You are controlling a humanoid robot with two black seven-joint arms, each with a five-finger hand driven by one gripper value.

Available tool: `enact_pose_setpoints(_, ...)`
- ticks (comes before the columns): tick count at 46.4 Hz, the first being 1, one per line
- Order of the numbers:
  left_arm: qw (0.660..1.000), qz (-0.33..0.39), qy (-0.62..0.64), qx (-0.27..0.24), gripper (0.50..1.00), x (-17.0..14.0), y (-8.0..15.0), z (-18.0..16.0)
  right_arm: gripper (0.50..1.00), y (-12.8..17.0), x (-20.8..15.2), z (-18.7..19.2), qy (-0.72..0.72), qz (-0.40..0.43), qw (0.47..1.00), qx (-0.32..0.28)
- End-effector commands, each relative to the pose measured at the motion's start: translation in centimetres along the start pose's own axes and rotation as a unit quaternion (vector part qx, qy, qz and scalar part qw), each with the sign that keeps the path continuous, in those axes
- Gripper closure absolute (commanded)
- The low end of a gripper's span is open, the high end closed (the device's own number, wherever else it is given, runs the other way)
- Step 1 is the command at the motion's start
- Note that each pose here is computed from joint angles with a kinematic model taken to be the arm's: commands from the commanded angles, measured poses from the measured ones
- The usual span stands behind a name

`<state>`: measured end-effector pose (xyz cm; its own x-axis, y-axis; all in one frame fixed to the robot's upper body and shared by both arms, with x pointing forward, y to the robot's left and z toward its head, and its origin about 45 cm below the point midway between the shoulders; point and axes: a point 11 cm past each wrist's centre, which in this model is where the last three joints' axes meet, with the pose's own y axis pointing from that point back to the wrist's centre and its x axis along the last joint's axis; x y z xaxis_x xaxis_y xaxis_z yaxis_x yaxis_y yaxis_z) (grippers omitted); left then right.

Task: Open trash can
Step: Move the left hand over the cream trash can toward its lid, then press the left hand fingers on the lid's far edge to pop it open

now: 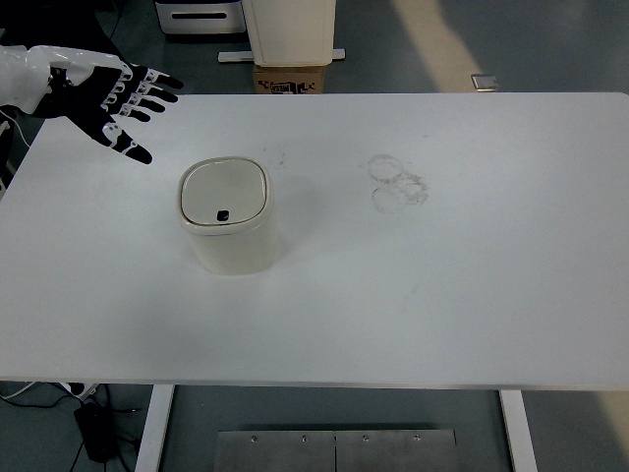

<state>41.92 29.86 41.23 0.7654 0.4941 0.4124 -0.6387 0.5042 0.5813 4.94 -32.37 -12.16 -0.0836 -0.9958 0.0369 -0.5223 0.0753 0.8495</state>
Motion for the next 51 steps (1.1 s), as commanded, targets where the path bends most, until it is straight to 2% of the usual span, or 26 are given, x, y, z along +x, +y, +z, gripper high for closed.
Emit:
enact_pose_setpoints(1,1.000,-0.006,-0.016,-0.009,0.500,-0.4,0.0,1.3,0.509,0.0,0.0,0.0,0.000,0.000,1.000,0.000)
enact_pose_setpoints(6,0.999,-0.014,-0.037,-0.015,0.500,-1.2,0.2,2.5,0.509,0.0,0.0,0.0,0.000,0.000,1.000,0.000)
enact_pose_setpoints(17,0.994,-0.028,-0.092,0.044,0.500,-2.2,-0.7,1.7,0.509,0.0,0.0,0.0,0.000,0.000,1.000,0.000)
enact_pose_setpoints(26,0.987,-0.066,-0.139,0.046,0.500,-5.0,-1.1,3.2,0.509,0.0,0.0,0.0,0.000,0.000,1.000,0.000)
enact_pose_setpoints(51,0.978,-0.112,-0.156,0.080,0.500,-7.7,-2.4,1.5,0.509,0.0,0.0,0.0,0.000,0.000,1.000,0.000)
